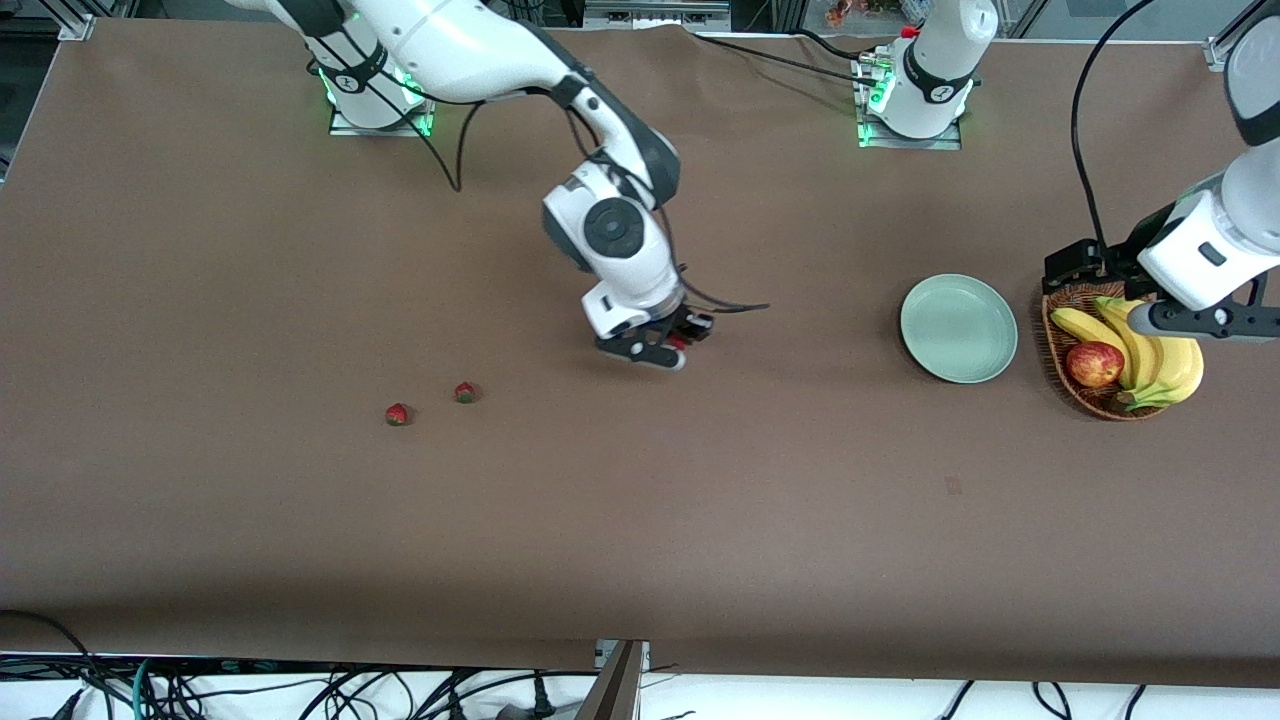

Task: Collect all strawberries into plate
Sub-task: 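Carry the strawberry toward mid-table with the right gripper while the left gripper approaches, then set the strawberry on the table and open the right gripper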

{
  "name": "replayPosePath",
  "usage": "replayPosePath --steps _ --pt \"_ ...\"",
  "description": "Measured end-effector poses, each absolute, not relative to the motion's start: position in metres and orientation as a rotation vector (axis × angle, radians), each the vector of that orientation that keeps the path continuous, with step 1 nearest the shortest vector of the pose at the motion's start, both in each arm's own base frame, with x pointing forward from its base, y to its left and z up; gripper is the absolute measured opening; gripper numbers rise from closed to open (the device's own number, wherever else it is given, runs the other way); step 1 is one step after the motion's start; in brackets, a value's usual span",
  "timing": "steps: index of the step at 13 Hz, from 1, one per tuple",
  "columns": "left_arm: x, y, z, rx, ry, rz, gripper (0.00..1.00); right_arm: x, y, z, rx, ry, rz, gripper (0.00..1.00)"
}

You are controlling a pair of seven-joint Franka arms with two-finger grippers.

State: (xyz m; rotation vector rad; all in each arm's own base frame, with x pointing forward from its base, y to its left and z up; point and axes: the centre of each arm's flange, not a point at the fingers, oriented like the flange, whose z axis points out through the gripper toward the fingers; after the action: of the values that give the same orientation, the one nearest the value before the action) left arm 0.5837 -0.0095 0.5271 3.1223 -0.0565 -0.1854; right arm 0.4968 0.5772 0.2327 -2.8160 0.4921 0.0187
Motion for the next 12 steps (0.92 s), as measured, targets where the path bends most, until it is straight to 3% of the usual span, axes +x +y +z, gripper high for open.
replayPosePath --steps 5,6,10,12 --pt "0.575 -0.01 0.448 3.126 -0.054 -0.111 1.0 0.428 0.638 0.185 -2.697 0.593 -0.006 0.33" --pt "0.571 -0.01 0.437 3.126 -0.054 -0.108 1.0 0.426 0.641 0.187 -2.691 0.6 -0.005 0.4" --pt "0.559 -0.014 0.41 3.126 -0.064 -0.102 1.0 0.453 0.63 0.216 -2.719 0.624 -0.022 0.87" --pt "0.557 -0.019 0.407 3.126 -0.08 -0.102 1.0 0.49 0.596 0.251 -2.823 0.591 -0.011 0.93"
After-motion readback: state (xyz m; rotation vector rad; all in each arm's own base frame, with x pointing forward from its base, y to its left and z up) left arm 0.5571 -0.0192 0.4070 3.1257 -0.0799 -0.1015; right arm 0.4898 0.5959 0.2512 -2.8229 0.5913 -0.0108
